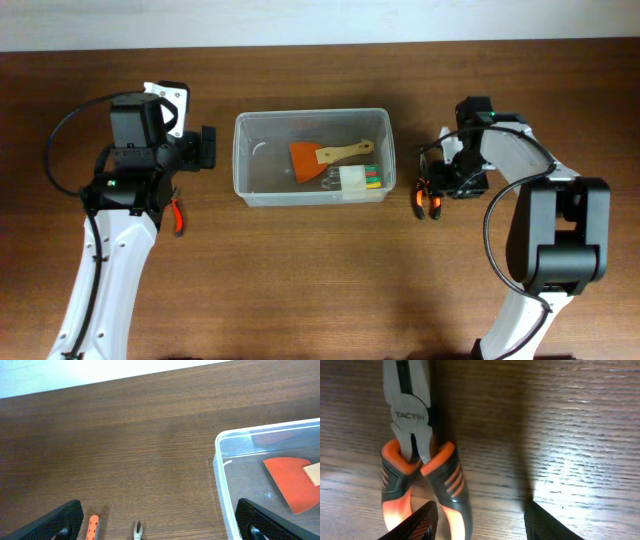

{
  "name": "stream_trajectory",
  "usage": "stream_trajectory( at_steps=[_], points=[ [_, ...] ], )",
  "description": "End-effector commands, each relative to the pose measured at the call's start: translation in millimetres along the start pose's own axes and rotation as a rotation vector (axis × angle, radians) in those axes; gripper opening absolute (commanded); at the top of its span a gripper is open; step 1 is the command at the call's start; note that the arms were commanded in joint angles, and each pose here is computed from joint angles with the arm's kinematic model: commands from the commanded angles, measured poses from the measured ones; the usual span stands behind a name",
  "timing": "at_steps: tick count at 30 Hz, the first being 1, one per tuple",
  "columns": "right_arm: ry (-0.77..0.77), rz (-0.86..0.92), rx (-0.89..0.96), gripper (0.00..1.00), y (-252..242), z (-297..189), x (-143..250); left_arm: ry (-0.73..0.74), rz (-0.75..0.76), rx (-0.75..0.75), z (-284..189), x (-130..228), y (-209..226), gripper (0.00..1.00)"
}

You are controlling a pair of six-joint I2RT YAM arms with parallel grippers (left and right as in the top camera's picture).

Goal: Pack container
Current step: 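Lower the right gripper onto the orange-black pliers handles and grasp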

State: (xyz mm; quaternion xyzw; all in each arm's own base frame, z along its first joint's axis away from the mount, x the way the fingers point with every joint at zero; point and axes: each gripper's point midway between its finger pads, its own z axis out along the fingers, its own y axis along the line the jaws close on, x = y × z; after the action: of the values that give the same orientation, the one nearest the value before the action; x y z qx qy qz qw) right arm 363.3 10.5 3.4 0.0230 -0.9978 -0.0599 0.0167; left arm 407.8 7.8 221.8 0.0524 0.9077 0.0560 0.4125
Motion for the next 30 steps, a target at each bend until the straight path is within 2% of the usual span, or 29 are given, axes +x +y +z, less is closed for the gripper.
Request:
stream_trajectory(
  at_steps=[1,7,26,30],
  points=[
    [-0.063,-0.014,0.003,0.56,4.6,-18.1,-6.9,-0.016,-0.01,-0.013,-1.8,-7.7,3.3,0.99],
    [-0.116,-0.02,0.007,0.56,6.2,-33.4,-12.8,-0.016,-0.011,-0.014,-1.8,-7.8,3.4,0.99],
    [-0.078,-0.031,0.008,0.56,8.7,-7.0,-11.1,-0.016,-0.01,-0.013,-1.8,-7.7,3.3,0.99],
    [-0.073,-0.04,0.058,0.56,4.9,-1.8,-8.7,-0.016,-0.01,-0.013,-1.8,-7.7,3.3,0.99]
  ],
)
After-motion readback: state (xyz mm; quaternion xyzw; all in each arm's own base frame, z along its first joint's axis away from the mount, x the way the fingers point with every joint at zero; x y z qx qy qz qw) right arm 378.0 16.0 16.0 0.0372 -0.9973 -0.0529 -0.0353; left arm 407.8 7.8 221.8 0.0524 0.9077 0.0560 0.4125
